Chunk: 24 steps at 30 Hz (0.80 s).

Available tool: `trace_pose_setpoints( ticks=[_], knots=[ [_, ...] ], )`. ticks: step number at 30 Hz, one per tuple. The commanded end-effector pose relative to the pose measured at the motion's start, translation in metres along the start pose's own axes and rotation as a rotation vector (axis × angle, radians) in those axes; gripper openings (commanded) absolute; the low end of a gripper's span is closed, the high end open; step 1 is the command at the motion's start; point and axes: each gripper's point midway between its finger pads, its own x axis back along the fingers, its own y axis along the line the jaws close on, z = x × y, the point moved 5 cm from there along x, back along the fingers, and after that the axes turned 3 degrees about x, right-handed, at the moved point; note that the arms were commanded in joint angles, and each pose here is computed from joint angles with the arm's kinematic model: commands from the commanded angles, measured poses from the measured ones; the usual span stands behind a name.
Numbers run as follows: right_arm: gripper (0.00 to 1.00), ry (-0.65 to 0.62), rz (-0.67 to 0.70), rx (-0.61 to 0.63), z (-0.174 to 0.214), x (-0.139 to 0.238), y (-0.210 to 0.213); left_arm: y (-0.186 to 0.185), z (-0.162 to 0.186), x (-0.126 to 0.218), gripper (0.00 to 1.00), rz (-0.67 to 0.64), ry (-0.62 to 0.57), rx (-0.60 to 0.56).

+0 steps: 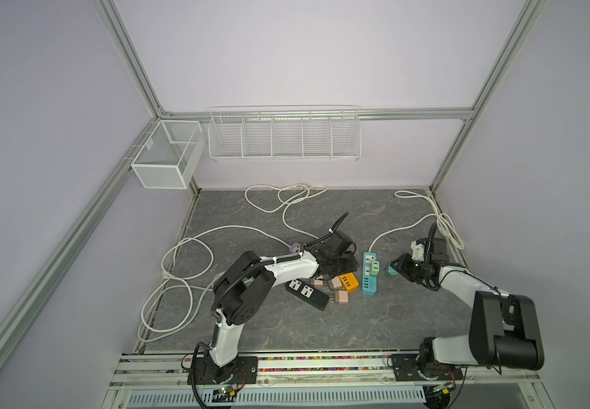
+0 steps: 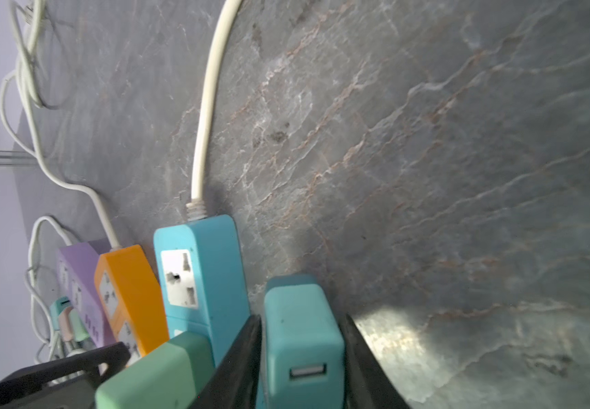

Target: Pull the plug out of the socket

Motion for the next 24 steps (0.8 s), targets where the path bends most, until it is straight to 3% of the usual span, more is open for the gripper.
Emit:
trace_pose_setpoints(
  ticks=[1,14,24],
  knots=[
    [0.47,0.021,0.053,-0.004,0.007,0.001,-0.01,-0.015,-0.003,0.006,0.45,0.042,-0.013,-0.01],
    [0.69,-0.008,0.144,0.064,-0.005,0.036,-0.002,-0.022,-0.002,0.002,0.45,0.042,0.013,-0.026],
    [0.75,0.016,0.194,0.138,0.0,0.066,0.023,-0.024,0.001,-0.013,0.46,0.063,0.062,-0.013]
  ],
)
